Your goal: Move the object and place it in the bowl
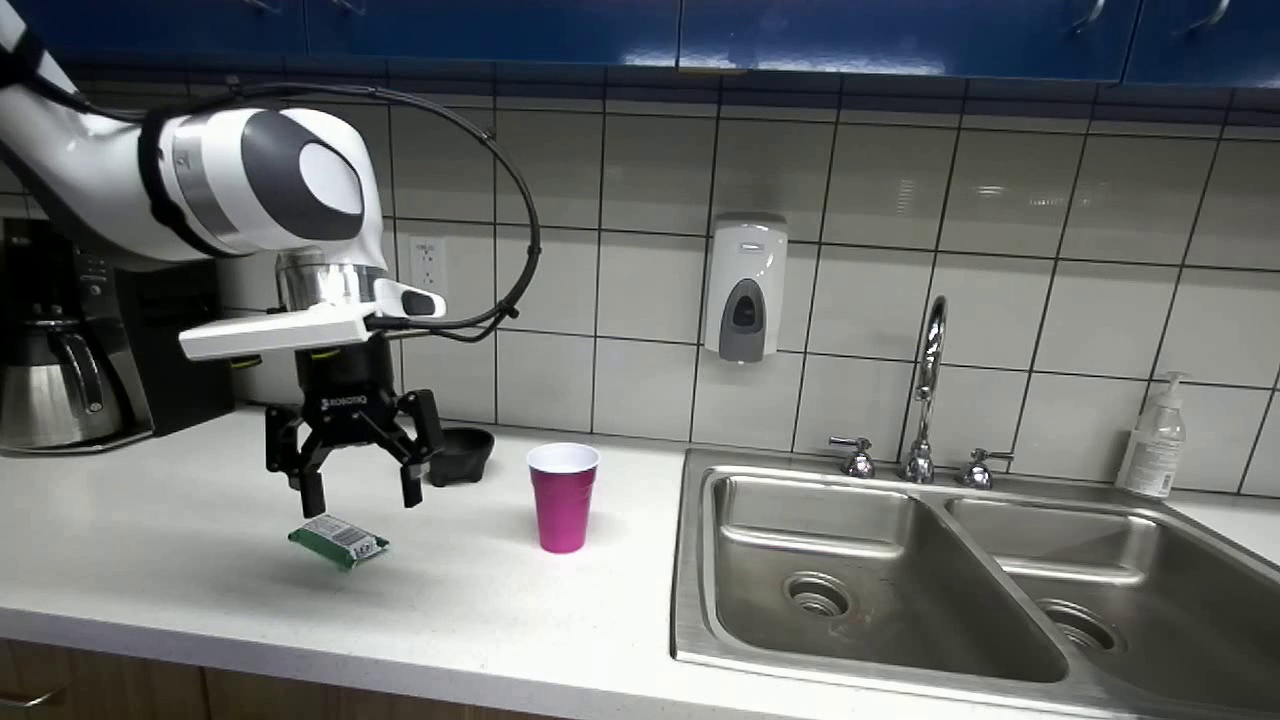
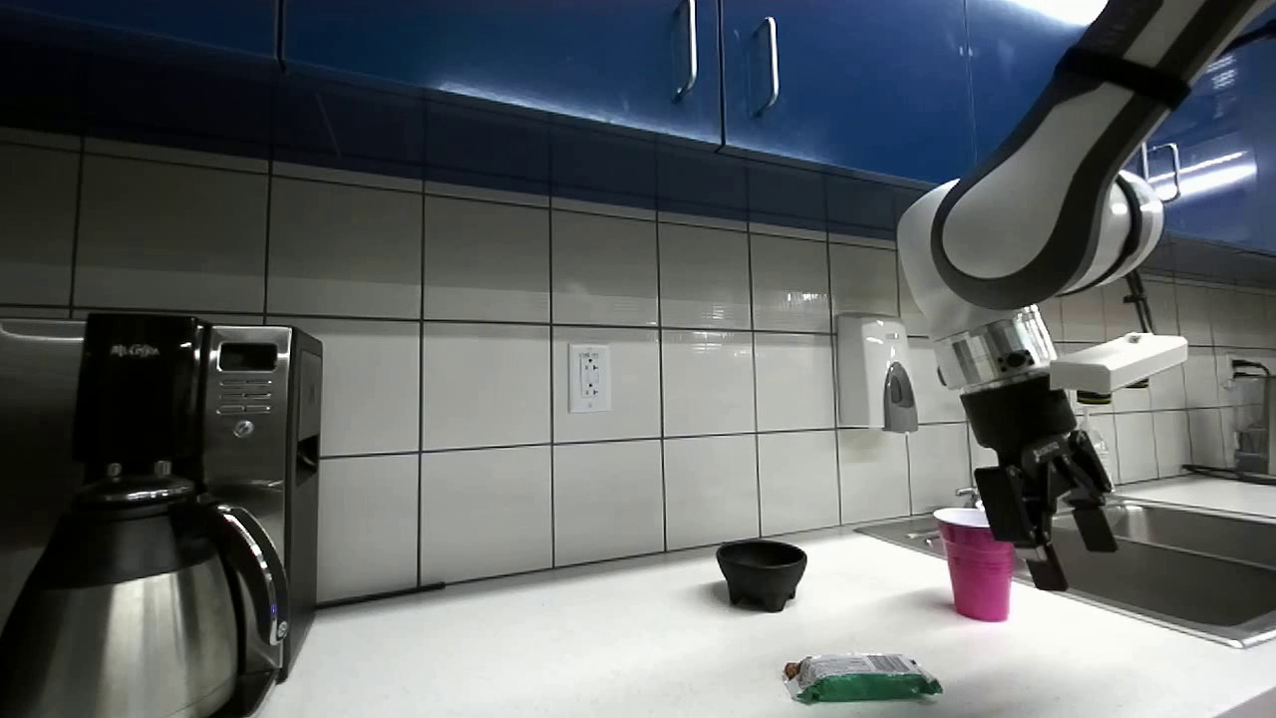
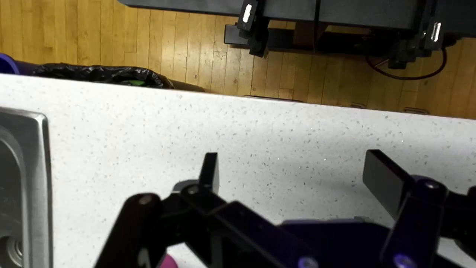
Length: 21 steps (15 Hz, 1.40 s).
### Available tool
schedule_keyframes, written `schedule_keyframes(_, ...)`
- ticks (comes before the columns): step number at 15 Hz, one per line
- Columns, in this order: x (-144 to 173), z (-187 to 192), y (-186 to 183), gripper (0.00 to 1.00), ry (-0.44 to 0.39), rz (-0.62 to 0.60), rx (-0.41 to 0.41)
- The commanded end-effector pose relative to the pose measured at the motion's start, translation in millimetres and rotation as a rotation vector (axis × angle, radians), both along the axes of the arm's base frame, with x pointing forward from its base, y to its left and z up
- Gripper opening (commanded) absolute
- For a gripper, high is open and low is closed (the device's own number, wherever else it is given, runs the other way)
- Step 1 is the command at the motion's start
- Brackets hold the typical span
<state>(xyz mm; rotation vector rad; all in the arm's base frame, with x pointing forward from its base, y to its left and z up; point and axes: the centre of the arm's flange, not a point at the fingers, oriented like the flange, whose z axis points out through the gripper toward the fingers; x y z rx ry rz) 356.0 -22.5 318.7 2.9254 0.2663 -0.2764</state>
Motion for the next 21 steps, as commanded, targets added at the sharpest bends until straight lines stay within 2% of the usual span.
schedule_keyframes(1, 33, -11, 6, 1.00, 0.027, 0.158, -0.020)
schedule_keyframes(7, 57, -20, 31, 1.00, 0.083, 0.442, -0.003)
schedule_keyframes(13, 67, -33, 60, 1.00, 0.112, 0.676, 0.019)
schedule_keyframes(21, 81, -53, 84, 1.00, 0.073, 0.864, 0.065)
